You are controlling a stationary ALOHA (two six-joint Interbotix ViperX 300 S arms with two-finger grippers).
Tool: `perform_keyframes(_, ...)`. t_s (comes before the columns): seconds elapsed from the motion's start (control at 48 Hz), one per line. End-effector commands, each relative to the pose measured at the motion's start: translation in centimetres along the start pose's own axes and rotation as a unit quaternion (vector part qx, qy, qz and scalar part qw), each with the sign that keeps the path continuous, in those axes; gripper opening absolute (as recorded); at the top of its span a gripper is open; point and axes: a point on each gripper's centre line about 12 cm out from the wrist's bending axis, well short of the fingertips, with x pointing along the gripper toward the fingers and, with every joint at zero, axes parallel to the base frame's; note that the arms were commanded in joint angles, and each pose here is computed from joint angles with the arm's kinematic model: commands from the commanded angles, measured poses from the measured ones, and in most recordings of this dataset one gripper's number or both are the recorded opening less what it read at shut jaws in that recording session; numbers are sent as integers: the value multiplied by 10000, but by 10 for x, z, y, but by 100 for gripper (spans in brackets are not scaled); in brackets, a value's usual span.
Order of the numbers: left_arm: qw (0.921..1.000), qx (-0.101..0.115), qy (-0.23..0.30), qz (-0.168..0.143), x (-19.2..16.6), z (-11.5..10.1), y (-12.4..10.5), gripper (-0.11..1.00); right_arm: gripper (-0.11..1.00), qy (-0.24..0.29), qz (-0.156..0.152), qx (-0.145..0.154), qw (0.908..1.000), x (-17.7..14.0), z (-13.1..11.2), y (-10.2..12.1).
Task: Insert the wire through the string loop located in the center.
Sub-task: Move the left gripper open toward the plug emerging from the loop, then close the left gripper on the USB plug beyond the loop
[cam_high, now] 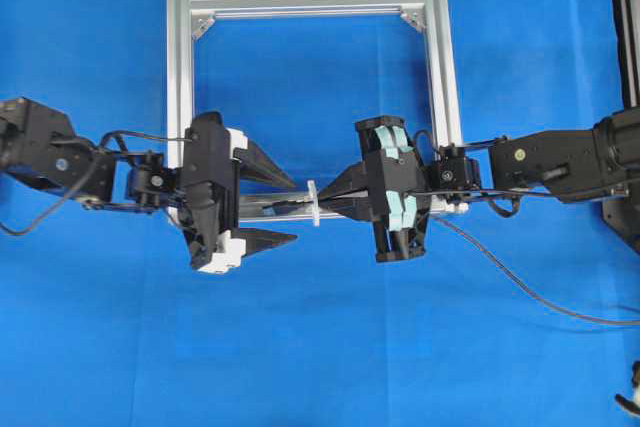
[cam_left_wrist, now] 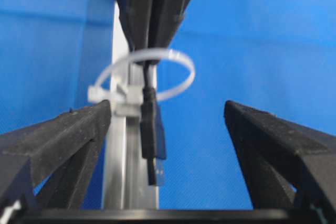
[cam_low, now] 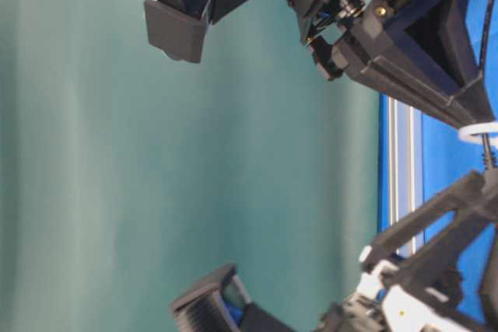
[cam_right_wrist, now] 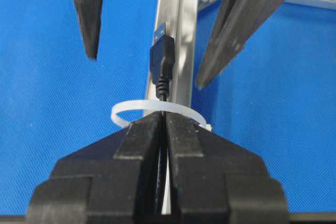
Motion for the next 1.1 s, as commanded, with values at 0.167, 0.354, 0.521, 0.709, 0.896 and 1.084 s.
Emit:
perform_keyframes(0.167, 9999, -11, -104, -31, 4, 7, -2, 91, -2, -192, 9, -9, 9998, -1, 12, 1)
perform_keyframes(0.354, 9999, -19, -111, -33, 3, 8, -2, 91, -2, -207, 3, -6, 9998, -1, 13, 0)
perform_keyframes(0.521, 9999, -18, -104, -31, 4, 7, -2, 91, -2, -192, 9, -9, 9998, -1, 12, 1)
perform_keyframes(0.709, 9999, -18, -104, -31, 4, 7, -2, 91, -2, -199, 3, -6, 9998, -1, 12, 0)
perform_keyframes(0.896, 9999, -19, -134, -37, 4, 9, -3, 91, -2, -199, 2, -6, 9998, -1, 12, 0)
perform_keyframes(1.084, 9999, -19, -134, -37, 4, 9, -3, 91, -2, -199, 2, -6, 9998, -1, 12, 0)
